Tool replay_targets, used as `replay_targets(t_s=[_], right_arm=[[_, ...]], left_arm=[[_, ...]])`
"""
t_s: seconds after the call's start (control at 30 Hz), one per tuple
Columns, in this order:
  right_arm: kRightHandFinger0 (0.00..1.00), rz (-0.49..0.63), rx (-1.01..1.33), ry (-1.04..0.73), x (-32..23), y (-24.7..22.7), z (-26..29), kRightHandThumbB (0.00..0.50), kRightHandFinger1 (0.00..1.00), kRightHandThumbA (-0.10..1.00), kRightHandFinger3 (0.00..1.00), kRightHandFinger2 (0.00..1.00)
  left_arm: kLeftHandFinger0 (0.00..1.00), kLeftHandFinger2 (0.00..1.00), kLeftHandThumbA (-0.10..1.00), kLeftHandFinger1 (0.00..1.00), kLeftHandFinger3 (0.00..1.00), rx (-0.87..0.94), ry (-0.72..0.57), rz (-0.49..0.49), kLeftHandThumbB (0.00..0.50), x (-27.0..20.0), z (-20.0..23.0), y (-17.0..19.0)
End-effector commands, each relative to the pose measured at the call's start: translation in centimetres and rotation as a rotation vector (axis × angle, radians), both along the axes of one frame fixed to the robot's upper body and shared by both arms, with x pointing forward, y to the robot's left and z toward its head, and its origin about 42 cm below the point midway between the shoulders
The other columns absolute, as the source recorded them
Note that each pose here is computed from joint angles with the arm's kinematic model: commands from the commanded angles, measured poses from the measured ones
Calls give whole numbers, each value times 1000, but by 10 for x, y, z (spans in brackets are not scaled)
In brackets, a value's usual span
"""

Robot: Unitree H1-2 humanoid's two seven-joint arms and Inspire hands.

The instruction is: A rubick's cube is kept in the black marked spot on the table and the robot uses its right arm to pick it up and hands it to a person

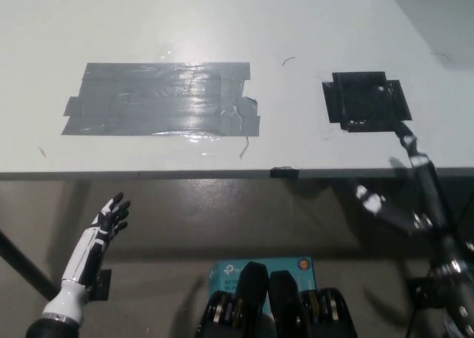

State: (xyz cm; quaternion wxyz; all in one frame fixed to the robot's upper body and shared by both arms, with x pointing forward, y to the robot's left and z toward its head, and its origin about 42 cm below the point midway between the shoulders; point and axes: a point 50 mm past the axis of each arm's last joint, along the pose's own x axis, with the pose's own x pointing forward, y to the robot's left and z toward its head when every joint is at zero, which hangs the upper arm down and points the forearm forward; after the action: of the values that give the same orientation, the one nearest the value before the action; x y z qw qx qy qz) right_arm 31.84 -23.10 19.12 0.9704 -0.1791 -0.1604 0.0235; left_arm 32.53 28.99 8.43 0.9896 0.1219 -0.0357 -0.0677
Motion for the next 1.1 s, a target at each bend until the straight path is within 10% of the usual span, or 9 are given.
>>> replay_targets(t_s=[0.0,0.2,1.07], right_arm=[[1000,68,134,-57,-25,-17,0,392,1000,712,1000,1000],[1000,-29,122,100,-30,-32,-64,273,1000,695,1000,1000],[1000,-44,119,82,23,-39,-60,236,1000,767,1000,1000]], left_arm=[[1000,1000,1000,1000,1000,48,-47,-56,174,-5,12,5],[1000,1000,1000,1000,1000,38,-15,-67,165,-31,-2,4],[1000,1000,989,1000,1000,45,-109,-74,160,24,36,1]])
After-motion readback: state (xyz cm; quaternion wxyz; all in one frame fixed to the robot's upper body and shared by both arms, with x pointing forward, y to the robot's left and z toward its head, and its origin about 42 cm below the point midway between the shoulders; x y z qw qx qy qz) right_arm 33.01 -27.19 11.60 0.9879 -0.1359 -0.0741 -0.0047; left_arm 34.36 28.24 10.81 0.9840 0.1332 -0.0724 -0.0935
